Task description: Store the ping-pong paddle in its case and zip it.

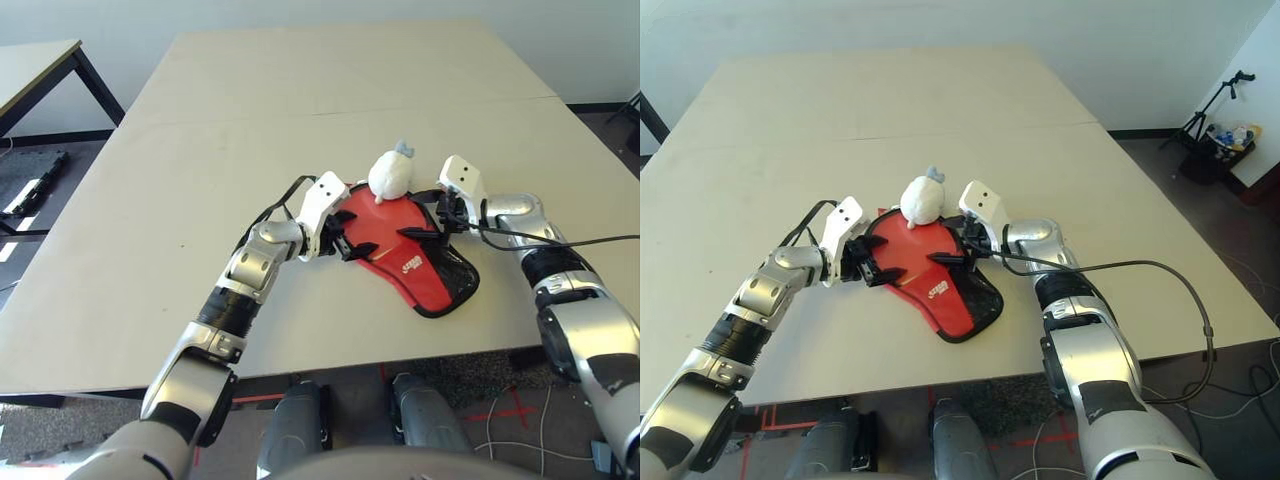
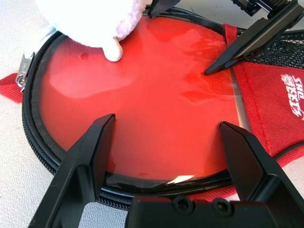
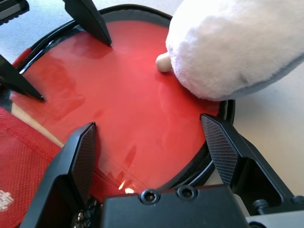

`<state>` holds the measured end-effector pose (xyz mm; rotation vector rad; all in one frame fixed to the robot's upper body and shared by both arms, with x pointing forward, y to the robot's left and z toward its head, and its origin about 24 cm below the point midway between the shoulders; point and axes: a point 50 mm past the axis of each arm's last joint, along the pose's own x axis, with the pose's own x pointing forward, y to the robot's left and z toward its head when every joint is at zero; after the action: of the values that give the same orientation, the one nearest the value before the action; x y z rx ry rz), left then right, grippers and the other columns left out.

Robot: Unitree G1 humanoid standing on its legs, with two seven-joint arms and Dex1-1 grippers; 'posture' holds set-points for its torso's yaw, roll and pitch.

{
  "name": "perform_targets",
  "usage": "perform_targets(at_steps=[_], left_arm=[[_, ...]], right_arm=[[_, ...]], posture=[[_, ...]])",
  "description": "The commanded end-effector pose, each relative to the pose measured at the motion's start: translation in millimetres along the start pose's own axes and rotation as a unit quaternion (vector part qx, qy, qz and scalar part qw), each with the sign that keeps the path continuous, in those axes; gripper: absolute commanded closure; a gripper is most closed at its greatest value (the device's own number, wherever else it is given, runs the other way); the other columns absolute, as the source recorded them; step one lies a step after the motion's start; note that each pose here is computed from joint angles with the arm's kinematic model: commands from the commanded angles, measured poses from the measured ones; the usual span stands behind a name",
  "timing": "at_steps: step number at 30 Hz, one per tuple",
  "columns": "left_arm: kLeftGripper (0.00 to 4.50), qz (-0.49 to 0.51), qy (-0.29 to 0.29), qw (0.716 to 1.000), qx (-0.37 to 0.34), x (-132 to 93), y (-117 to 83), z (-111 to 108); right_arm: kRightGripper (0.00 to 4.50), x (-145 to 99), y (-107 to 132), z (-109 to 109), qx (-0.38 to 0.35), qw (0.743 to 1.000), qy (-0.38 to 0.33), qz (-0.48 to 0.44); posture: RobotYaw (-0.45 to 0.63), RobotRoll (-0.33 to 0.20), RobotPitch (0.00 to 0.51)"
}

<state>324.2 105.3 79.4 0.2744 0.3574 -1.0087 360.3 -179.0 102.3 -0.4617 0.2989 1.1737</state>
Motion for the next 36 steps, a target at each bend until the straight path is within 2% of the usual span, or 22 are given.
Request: perform_targets(at_steps=[1, 7, 12, 17, 23, 36], left_arm=[[0.02, -0.004, 0.044, 0.999, -0.014, 3, -5, -21], [0.02, -0.005, 0.045, 0.999, -0.015, 3, -6, -22], [0.02, -0.007, 0.047, 0.999, -0.017, 3, -8, -24], [0.02, -0.009, 0.048, 0.999, -0.019, 2, -11, -26], [0.02, -0.011, 0.048, 0.999, -0.021, 1, -14, -26], [0.02, -0.009, 0.048, 0.999, -0.018, -2, -16, -23]], right_arm=[[0.0, -9, -1, 14, 0.011, 0.999, -0.036, 0.032], [0.0, -22, -13, 45, 0.027, 0.994, -0.097, 0.031], [0.0, -29, -33, 69, 0.064, 0.985, -0.159, -0.034], [0.0, -31, -51, 81, 0.113, 0.965, -0.208, -0.114], [0.0, -19, -55, 72, 0.162, 0.957, -0.183, -0.153], [0.0, 10, -43, 55, 0.248, 0.951, -0.129, -0.132]], posture=[[-0.05, 0.0, 0.094], [-0.04, 0.0, 0.095], [-0.04, 0.0, 0.097], [-0.03, 0.0, 0.099], [-0.02, 0.0, 0.102], [0.0, 0.0, 0.107]])
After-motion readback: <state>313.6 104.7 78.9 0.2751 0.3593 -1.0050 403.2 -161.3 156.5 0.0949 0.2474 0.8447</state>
